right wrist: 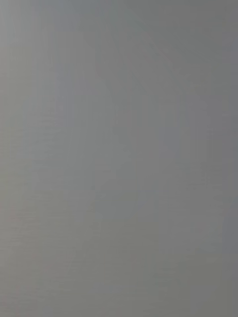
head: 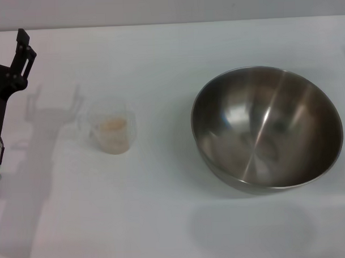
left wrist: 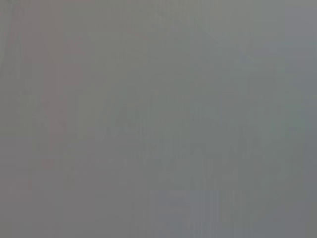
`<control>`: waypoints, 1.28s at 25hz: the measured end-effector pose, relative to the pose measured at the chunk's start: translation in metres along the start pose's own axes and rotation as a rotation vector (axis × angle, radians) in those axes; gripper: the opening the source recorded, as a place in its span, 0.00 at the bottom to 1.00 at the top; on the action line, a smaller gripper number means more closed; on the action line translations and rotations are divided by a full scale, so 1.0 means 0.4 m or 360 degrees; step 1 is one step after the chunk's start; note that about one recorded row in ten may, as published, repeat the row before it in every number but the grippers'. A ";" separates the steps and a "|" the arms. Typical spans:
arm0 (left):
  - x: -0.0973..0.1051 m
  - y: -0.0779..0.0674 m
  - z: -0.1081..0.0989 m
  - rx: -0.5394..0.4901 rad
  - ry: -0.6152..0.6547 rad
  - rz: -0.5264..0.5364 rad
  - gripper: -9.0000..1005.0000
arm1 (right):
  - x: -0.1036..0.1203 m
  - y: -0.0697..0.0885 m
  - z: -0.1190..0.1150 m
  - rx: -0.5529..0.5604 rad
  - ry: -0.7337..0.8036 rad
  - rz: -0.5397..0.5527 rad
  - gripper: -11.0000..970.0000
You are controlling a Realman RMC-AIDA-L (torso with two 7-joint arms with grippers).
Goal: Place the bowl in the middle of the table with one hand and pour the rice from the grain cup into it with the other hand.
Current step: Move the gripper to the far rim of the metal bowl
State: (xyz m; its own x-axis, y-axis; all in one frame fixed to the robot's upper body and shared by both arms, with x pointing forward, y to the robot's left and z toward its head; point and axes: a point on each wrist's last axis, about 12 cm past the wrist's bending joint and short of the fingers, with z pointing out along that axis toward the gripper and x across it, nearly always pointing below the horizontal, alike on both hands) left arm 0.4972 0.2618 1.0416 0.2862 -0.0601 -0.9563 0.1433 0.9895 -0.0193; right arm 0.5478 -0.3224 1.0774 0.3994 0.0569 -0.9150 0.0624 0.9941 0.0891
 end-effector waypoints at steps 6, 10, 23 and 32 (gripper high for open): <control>-0.001 0.000 0.002 -0.0001 -0.0004 -0.0001 0.87 | -0.001 0.001 0.002 -0.0001 -0.0006 0.0003 0.81; -0.001 0.000 0.004 0.0000 -0.0005 0.0000 0.87 | -0.001 0.006 0.005 -0.0021 -0.0006 -0.0027 0.81; -0.002 0.002 0.007 0.0001 -0.0009 0.0004 0.87 | -0.007 0.030 0.056 -0.0127 0.0085 -0.0065 0.81; -0.003 0.004 0.006 0.0001 -0.0015 0.0007 0.87 | -0.063 0.125 0.102 -0.0423 0.0548 0.0101 0.81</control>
State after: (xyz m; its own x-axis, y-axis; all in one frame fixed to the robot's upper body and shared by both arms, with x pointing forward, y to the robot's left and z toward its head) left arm 0.4992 0.2630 1.0435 0.2956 -0.0569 -0.9536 0.1428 0.9896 -0.0148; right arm 0.5783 -0.2778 1.1212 0.0636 0.1014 -0.9928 -0.2076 0.9744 0.0863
